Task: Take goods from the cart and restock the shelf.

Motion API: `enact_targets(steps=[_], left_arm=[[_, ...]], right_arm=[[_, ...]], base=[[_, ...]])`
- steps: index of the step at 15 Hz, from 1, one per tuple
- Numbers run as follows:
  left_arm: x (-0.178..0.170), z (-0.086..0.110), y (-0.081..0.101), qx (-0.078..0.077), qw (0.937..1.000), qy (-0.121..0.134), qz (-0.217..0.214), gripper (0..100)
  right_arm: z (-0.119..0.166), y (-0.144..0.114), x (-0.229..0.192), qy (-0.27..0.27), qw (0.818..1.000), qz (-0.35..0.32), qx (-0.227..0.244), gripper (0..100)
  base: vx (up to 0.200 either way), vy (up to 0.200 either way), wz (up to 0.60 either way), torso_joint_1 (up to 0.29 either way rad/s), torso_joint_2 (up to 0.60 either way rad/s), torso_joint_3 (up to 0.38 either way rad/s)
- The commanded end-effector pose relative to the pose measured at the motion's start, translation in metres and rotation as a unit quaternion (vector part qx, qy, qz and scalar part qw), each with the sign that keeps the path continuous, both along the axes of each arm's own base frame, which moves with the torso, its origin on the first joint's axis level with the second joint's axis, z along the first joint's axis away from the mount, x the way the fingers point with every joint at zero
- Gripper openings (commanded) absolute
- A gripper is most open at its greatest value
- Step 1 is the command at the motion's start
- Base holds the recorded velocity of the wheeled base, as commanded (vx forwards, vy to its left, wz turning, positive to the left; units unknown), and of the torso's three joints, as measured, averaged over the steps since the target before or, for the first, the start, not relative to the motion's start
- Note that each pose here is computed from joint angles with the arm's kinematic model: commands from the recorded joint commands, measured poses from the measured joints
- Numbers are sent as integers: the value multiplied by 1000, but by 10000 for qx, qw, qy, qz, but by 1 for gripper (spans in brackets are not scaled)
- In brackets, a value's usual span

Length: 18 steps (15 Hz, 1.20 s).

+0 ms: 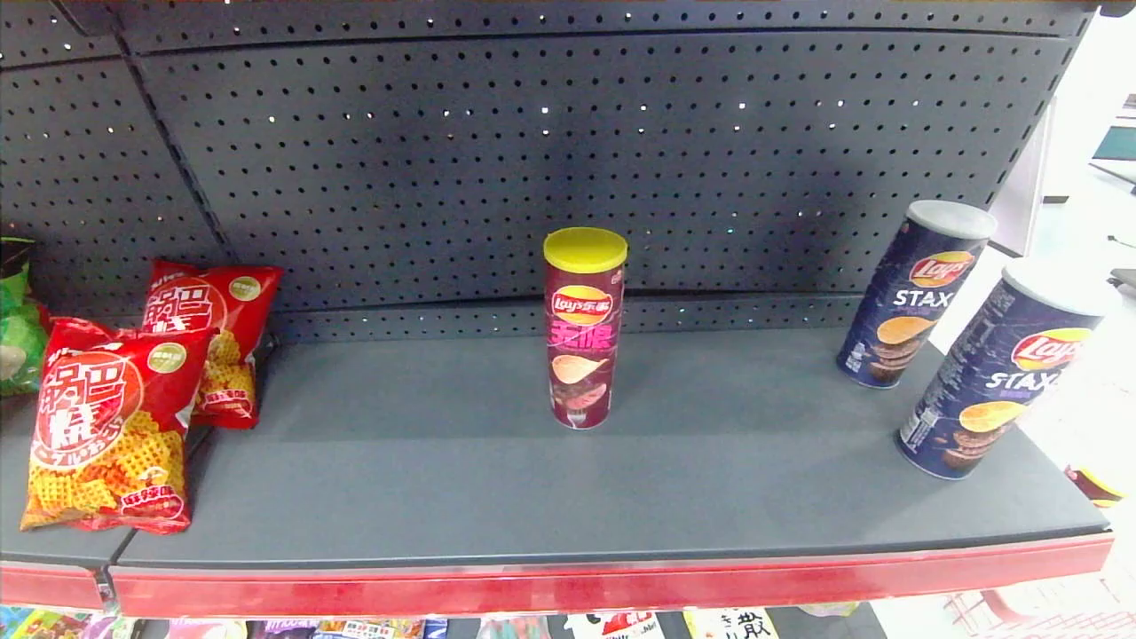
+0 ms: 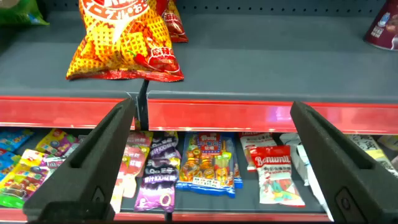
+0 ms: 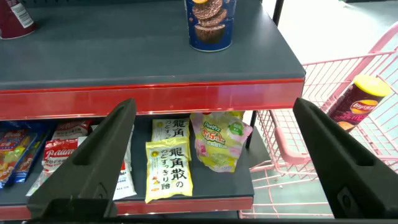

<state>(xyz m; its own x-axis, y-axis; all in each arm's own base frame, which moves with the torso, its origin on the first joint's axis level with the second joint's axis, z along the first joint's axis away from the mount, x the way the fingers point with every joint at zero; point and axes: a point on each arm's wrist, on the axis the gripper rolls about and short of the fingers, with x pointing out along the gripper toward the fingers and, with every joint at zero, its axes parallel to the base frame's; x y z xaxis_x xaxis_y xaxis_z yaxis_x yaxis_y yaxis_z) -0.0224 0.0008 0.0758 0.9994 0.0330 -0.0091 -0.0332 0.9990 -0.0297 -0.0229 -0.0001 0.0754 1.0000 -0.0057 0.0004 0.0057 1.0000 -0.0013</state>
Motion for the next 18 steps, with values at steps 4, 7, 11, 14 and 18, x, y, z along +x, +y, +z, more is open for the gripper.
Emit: enact_targets(steps=[4,7,11,14,18], left_arm=[[0,0,0,104,9999,4,-20,100],[0,0,0,104,9999,4,-20,100],[0,0,0,104,9999,4,-20,100],[0,0,0,104,9999,3,-28,100],[0,0,0,96,10000,3,-20,100]], right_arm=[[0,0,0,10,10000,-2,-1,100],[0,0,0,10,10000,-2,-1,100],[0,0,0,10,10000,-2,-1,100],[0,0,0,10,10000,-2,-1,100],[0,0,0,10,10000,-2,-1,100]], base=[[0,0,0,0,0,0],[0,-133,0,5,2,2],[0,-200,0,12,2,0],[0,-200,0,4,4,2],[0,-200,0,4,1,1]])
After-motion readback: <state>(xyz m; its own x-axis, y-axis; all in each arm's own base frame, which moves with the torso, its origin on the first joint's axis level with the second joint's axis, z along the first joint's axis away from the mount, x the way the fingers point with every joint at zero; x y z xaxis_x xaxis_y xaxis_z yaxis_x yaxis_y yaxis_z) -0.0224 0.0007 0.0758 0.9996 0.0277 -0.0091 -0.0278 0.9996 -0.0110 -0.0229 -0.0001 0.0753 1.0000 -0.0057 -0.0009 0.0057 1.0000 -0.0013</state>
